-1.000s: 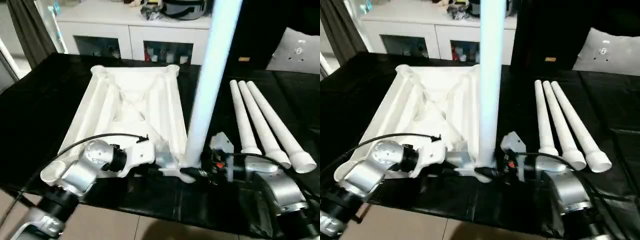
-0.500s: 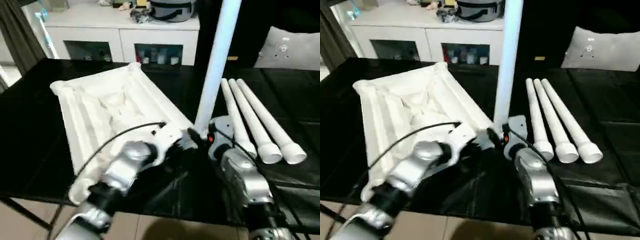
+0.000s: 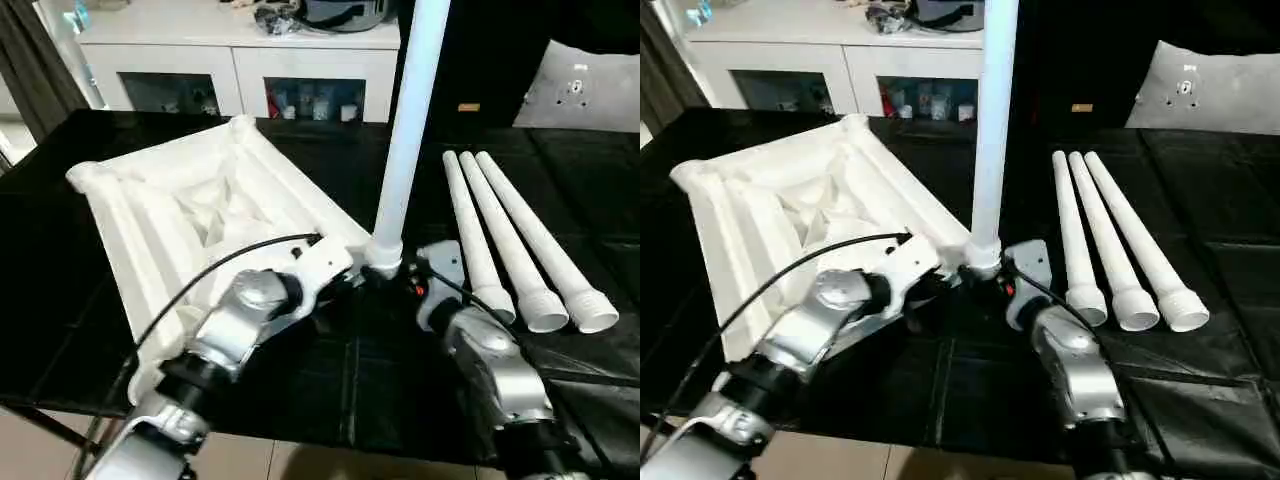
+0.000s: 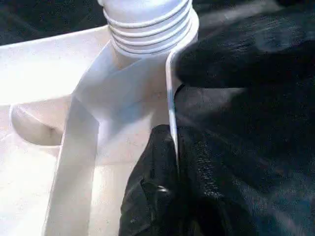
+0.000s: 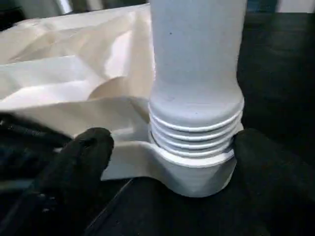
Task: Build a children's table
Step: Rotate leg to tighten
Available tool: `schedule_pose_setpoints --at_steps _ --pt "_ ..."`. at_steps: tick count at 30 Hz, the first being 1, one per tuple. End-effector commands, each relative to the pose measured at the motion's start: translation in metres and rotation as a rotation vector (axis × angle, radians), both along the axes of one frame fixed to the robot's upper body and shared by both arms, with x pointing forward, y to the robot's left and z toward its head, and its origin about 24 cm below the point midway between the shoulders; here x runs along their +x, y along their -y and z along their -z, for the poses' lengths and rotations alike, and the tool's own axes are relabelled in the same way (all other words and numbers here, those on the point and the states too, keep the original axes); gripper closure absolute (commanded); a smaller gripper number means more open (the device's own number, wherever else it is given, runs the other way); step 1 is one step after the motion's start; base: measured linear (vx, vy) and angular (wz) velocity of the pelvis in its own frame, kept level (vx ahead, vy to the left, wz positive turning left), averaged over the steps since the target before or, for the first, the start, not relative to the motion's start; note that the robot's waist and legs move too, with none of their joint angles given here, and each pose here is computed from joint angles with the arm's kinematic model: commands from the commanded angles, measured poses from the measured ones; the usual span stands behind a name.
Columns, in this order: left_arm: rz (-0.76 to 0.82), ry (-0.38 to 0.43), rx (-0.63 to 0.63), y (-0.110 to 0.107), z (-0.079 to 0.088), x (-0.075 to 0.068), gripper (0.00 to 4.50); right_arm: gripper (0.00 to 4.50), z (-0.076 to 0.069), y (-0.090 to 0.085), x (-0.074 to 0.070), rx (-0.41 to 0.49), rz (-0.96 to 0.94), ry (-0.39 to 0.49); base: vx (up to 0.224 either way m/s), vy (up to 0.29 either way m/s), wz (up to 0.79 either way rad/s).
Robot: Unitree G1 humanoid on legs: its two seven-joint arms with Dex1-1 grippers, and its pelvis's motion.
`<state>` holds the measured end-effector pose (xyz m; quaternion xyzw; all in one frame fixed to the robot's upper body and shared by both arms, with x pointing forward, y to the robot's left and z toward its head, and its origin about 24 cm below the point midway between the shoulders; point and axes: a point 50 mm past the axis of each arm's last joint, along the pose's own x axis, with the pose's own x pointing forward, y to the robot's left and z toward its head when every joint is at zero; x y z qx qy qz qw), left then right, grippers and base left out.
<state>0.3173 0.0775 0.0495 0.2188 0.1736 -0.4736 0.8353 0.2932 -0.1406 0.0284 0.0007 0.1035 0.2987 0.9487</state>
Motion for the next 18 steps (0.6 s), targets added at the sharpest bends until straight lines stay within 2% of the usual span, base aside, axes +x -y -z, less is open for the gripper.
schedule_pose_setpoints --at_steps 1,6,9,11,12,14,18 --pt "0.142 0.005 0.019 0.004 -0.001 -0.008 4.5 0.06 -0.006 0.0 -0.004 -0.015 -0.132 0.026 0.0 0.0 0.0" --pt "0.26 -0.033 0.055 -0.005 0.004 -0.017 4.5 0.06 -0.012 0.015 -0.008 -0.065 -0.256 0.038 0.0 0.0 0.0" --pt "0.385 -0.044 0.092 -0.014 0.008 -0.027 4.5 0.06 -0.016 0.021 -0.014 -0.097 -0.407 0.0 0.0 0.0 0.0" --pt "0.419 -0.048 0.098 -0.016 0.008 -0.029 4.5 0.06 -0.017 0.021 -0.015 -0.097 -0.438 -0.01 0.0 0.0 0.0" --pt "0.439 -0.058 0.106 -0.018 0.009 -0.031 4.5 0.35 -0.017 0.021 -0.016 -0.096 -0.462 -0.018 0.0 0.0 0.0" --pt "0.487 -0.062 0.12 -0.022 0.011 -0.035 4.5 0.35 -0.017 0.021 -0.016 -0.101 -0.5 -0.029 0.0 0.0 0.0" --pt "0.534 -0.079 0.132 -0.027 0.011 -0.041 4.5 0.76 -0.015 0.021 -0.016 -0.102 -0.555 -0.053 0.0 0.0 0.0"
